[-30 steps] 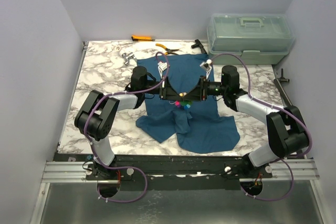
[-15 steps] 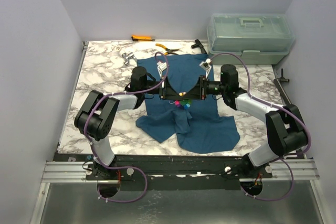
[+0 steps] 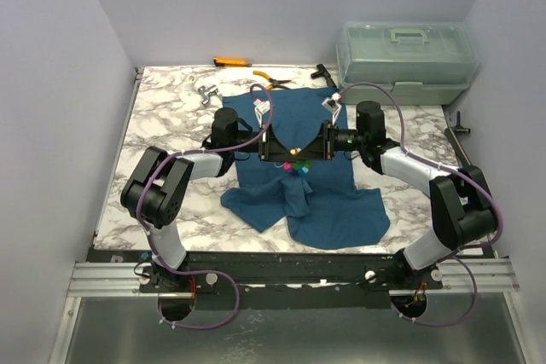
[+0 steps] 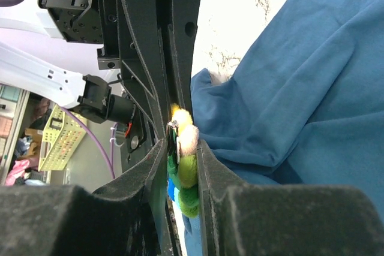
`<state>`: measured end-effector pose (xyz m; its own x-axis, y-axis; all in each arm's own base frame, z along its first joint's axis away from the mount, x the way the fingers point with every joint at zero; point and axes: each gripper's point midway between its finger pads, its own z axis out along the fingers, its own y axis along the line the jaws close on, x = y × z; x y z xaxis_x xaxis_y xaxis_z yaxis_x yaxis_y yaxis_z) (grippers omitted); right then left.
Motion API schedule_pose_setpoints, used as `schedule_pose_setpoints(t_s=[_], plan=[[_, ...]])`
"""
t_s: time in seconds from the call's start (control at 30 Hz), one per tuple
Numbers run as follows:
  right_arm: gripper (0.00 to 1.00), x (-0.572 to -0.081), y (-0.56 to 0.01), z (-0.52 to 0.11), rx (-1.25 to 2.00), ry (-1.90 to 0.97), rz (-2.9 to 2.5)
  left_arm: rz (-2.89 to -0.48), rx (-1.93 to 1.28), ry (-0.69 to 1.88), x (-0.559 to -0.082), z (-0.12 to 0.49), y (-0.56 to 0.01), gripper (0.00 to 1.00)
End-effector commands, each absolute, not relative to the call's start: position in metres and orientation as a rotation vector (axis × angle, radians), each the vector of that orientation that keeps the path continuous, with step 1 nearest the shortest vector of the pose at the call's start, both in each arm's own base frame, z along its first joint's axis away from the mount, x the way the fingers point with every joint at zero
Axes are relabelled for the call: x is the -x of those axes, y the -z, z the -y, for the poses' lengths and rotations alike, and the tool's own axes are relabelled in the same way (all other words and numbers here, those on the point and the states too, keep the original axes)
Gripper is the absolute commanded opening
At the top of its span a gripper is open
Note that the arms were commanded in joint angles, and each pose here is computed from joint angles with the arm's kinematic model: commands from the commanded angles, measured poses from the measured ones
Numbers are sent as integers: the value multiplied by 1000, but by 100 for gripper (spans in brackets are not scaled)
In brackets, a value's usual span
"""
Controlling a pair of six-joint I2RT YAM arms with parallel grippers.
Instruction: Remove the brooch from the garment
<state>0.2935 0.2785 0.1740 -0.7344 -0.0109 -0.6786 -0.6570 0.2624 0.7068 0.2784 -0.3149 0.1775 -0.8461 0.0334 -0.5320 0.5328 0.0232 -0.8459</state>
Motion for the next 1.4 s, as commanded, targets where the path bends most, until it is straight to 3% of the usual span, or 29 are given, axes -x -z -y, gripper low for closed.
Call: schedule_pose_setpoints(t_s=[0.0,0.8,1.37], plan=[[25,-302,-163,-280,587,-1465,-2024,-1874,-656,1877,-270,317,-191,0],[27,-306,-160,-284,592,-1479,-2037,-1875,-667,1884,-270,318,-191,0],[17,-314,-148,-281,553,-1414,-2093,-1878,-661,1882,-269,317,-190,0]])
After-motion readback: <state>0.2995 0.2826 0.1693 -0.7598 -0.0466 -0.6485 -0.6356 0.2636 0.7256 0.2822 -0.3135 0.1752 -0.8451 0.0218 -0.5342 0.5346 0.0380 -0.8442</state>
